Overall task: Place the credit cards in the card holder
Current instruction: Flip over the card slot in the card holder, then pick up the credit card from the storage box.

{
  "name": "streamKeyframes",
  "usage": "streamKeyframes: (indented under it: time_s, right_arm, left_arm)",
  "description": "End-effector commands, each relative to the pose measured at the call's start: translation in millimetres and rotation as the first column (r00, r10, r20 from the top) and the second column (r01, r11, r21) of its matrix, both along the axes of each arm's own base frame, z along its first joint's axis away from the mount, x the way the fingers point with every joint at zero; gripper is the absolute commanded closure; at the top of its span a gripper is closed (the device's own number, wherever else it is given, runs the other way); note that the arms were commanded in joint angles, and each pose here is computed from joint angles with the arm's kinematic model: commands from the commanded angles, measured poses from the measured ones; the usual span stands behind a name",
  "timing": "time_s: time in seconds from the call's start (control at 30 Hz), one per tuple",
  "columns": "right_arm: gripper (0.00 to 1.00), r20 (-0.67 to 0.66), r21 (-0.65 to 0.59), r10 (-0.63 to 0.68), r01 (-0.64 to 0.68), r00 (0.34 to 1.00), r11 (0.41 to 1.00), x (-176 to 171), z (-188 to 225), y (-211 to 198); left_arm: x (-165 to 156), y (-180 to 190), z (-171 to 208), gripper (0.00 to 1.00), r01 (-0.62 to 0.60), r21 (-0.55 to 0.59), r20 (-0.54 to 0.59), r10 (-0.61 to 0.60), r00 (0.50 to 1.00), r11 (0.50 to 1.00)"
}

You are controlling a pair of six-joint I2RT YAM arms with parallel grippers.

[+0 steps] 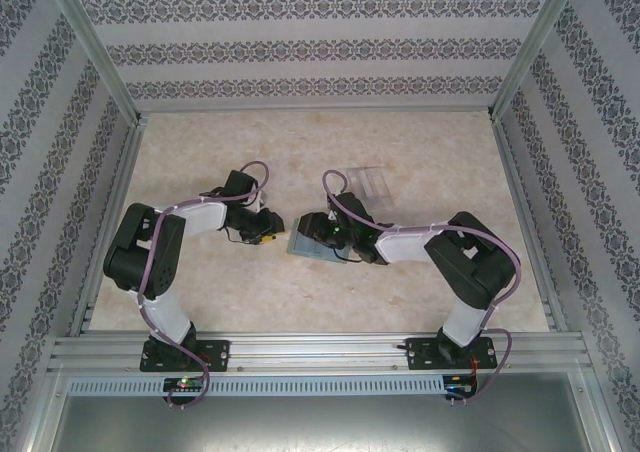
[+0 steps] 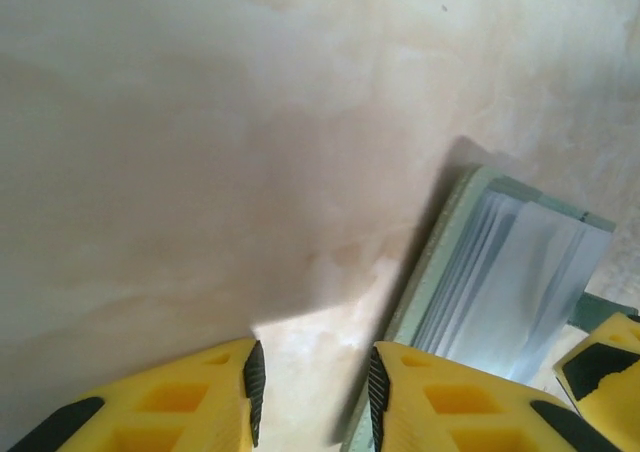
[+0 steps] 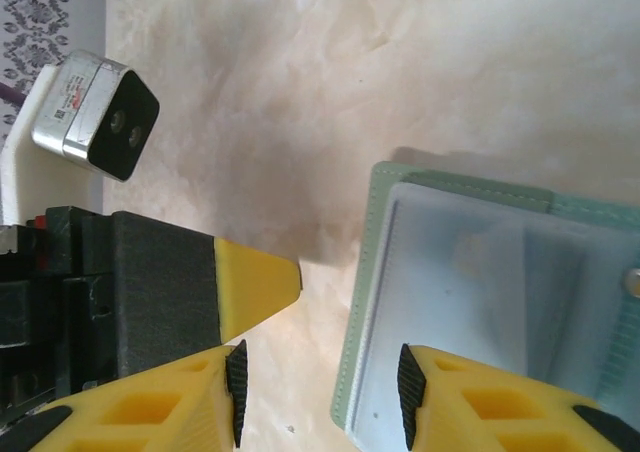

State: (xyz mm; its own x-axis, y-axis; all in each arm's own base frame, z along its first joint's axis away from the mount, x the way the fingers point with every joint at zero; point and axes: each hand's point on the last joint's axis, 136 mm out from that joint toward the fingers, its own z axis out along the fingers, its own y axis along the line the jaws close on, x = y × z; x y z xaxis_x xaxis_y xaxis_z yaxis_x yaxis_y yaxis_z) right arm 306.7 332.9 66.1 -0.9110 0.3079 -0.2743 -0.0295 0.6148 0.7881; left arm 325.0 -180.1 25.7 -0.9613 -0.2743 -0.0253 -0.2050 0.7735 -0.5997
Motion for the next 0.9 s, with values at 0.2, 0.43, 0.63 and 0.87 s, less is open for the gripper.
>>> streamKeyframes:
  time_s: [0.2,0.43,0.63,0.87]
  right_arm:
    - [0.53,0.032,0.017,0.015,-0.016,0.999,1.0,8.9,11.5,4.6]
    - [0.52,0.133,-0.098,-0.021,0.035,0.991,0.995,28.7,51.6,-51.0]
    - [0.51,0.138,-0.336,-0.052,0.096,0.989,0.937,50.1,55.6,-120.6]
    - [0.48,0.161,-0.622,0.033,0.075,0.986,0.78,72.6,64.8,-164.2]
  left_arm:
    - [4.1,2.4,6.3,0.62,-0.01,-0.034,0.025,0.011,1.0,0.999]
    - [8.1,-7.3,16.2,0.55,0.036,-0.018,0.077,-0.035,0.996,0.999]
    - [10.2,-21.3,21.3,0.54,0.089,0.018,0.118,-0.091,0.989,0.996]
    - [7.5,-26.3,14.5,0.53,0.119,0.06,0.109,-0.125,0.986,0.991]
